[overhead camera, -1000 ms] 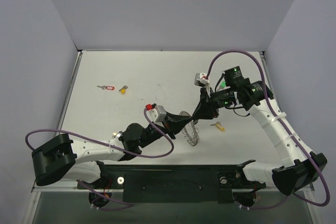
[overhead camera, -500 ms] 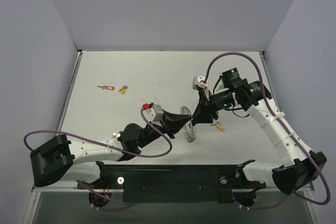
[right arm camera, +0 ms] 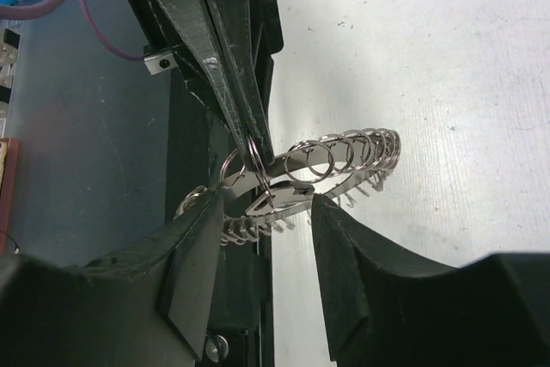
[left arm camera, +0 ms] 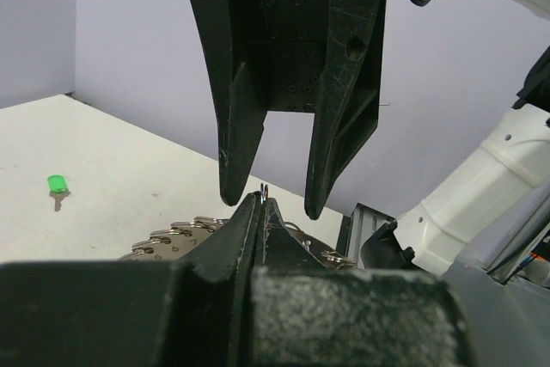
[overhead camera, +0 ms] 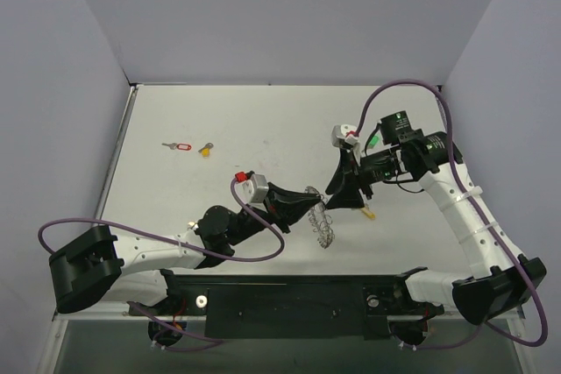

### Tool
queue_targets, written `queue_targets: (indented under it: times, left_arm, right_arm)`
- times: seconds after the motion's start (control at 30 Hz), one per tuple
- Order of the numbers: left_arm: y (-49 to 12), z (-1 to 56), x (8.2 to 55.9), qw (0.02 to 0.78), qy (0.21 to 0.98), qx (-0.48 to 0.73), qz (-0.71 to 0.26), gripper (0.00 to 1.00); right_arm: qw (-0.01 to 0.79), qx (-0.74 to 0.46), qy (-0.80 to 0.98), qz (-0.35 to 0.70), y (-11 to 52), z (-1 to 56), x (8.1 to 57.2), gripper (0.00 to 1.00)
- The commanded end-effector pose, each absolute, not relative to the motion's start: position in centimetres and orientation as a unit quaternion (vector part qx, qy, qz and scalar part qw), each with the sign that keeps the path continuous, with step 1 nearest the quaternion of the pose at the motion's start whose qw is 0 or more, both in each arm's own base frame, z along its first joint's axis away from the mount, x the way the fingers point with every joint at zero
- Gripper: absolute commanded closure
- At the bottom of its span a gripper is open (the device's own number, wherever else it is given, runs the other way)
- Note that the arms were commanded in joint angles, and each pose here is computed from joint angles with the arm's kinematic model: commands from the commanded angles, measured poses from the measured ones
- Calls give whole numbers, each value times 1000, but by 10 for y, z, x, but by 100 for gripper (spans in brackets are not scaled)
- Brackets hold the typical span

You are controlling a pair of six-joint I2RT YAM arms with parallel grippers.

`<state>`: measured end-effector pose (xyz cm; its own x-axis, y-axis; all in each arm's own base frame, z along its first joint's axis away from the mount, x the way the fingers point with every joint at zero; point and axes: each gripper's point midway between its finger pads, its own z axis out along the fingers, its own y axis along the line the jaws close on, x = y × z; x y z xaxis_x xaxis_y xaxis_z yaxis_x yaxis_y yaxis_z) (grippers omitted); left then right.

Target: Put the keys on the keyring

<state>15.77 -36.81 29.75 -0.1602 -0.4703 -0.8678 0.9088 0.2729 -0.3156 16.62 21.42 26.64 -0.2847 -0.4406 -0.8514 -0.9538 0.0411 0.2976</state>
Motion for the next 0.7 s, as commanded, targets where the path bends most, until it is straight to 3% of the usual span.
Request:
queue_targets:
  times: [0.0,0.67]
  left_arm:
    - [-359,338,141,620,445,212,-611,100]
    - [-363,339,137,609,439,218,-624,100]
  right_arm:
    - [278,-546,627,480,216,282,150,59]
    - [264,-586,586,493,221,284,134,74]
